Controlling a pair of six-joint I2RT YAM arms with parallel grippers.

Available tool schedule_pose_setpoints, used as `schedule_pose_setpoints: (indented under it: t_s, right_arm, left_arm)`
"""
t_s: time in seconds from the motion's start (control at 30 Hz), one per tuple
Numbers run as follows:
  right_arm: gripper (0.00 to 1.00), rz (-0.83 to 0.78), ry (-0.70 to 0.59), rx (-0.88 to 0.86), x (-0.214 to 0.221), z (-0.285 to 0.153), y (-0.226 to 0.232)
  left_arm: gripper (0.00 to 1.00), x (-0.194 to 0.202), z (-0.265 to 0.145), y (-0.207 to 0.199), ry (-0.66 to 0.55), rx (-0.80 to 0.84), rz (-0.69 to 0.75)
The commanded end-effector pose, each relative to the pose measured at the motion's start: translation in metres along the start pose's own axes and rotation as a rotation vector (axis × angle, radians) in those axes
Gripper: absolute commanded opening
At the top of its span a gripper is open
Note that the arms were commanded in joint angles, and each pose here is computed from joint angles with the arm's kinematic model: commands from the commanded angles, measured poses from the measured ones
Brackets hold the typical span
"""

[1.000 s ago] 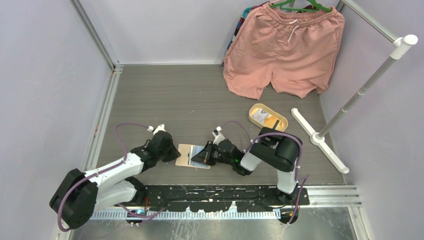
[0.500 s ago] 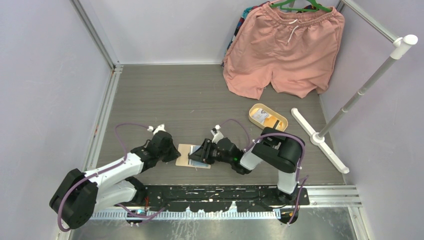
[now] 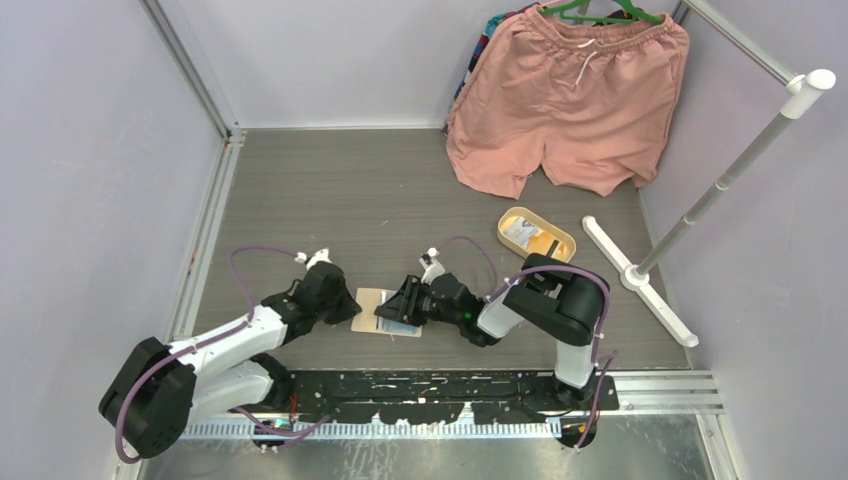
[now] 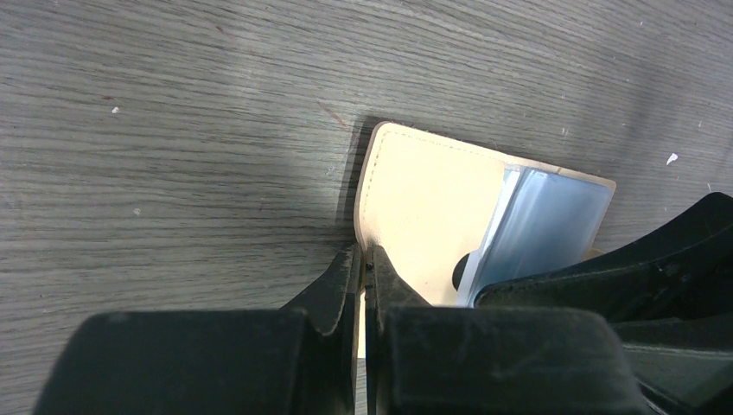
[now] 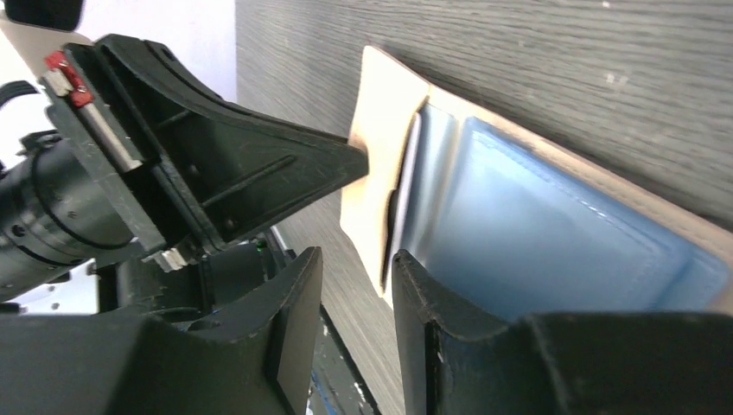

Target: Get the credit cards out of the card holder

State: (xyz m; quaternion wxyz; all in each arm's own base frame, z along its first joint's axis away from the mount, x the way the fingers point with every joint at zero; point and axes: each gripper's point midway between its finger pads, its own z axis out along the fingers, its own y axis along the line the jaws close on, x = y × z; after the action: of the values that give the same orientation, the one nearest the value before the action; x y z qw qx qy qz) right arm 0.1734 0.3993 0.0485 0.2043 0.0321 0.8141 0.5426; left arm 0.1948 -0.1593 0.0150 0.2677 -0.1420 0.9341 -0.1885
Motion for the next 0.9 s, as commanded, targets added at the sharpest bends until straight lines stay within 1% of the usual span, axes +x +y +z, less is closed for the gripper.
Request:
schedule_pose_setpoints:
  t_s: [0.0,0.4,0.87]
  right_arm:
    - [0.41,-0.039,-0.043,0.01,-0.008,-0.003,-0.002]
    - [0.43,-0.059,-0.073,0.034,-0.014,0.01,-0.012]
    - [0.43,-0.061,-0.087,0.035,-0.017,0.02,-0.012]
  left_arm:
    - [0.0,0.034,0.001,0.043,0.113,-0.137,0.035]
    - [0.0,0.036,0.001,0.043,0.12,-0.138,0.035]
    - [0.0,0.038,0.002,0.039,0.132,-0.123,0.019]
